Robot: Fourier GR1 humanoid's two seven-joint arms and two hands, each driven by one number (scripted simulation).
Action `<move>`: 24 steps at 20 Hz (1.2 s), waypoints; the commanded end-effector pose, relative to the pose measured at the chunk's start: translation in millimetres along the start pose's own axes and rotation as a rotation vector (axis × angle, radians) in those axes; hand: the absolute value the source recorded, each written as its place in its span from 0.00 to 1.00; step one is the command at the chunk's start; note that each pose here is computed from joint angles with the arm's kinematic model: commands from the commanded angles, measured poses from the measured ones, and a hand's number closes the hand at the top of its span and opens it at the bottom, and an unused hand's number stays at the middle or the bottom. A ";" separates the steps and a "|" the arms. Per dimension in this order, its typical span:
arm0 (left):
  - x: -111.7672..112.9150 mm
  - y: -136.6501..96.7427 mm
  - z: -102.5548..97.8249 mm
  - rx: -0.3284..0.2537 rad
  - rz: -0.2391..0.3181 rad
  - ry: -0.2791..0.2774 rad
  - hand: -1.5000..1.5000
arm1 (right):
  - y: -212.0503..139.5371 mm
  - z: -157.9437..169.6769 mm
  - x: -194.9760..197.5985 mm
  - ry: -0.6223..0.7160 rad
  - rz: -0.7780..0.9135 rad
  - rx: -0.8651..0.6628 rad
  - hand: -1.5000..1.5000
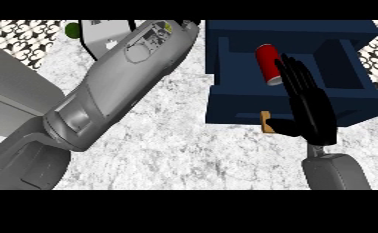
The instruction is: Pick up the can, place it into the drawer and close the drawer
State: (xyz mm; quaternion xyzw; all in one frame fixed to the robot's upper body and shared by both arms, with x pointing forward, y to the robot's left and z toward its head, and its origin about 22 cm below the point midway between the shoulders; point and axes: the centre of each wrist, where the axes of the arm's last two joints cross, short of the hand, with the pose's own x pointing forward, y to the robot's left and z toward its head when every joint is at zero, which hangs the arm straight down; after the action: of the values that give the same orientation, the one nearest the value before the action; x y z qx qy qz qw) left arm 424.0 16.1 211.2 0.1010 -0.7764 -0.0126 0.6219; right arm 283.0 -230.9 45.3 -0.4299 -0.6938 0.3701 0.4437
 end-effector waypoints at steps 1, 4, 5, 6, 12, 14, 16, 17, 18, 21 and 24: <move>5.8 20.1 0.0 -0.004 -0.008 0.008 0.00 | 34.7 2.2 -11.6 0.039 0.008 0.035 0.00; 5.2 35.3 1.0 -0.013 -0.017 0.007 0.00 | 45.9 -10.5 -18.5 0.061 0.049 0.037 0.00; 2.0 50.4 -7.2 -0.005 -0.008 0.011 0.00 | 55.6 -13.0 -4.3 0.035 0.036 0.024 0.00; 8.5 53.3 -7.1 -0.015 -0.015 0.007 0.00 | 53.9 -14.2 -26.5 0.059 0.077 0.037 0.00; -4.9 76.0 2.6 -0.034 -0.020 0.016 0.00 | 60.8 -43.4 -28.6 0.070 0.138 0.019 0.00; -3.2 62.7 9.3 -0.013 -0.014 0.038 0.00 | 64.1 -48.8 -35.0 0.062 0.130 -0.014 0.00; 7.1 85.7 5.0 -0.018 -0.023 0.026 0.00 | 61.1 -57.4 -45.6 0.075 0.172 -0.054 0.00; 5.6 89.9 3.3 -0.010 -0.029 0.033 0.00 | 59.3 -72.1 -33.7 0.073 0.142 -0.072 0.00; -4.3 88.0 11.1 -0.012 -0.014 0.061 0.00 | 64.0 -73.5 -29.5 0.070 0.135 -0.077 0.00; -10.0 95.8 11.5 0.000 -0.021 0.027 0.00 | 72.4 -77.0 -44.6 0.073 0.150 -0.115 0.00; -10.1 104.5 20.5 -0.014 -0.018 0.043 0.00 | 67.1 -107.1 -27.8 0.091 0.159 -0.127 0.00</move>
State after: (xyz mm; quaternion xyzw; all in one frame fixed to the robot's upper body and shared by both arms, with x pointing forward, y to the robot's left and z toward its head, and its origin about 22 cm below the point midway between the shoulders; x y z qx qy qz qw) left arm 398.6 109.2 215.5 0.1063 -0.7620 -0.0218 0.6385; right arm 392.2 -230.0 14.9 -0.5261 -0.6673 0.3412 0.4019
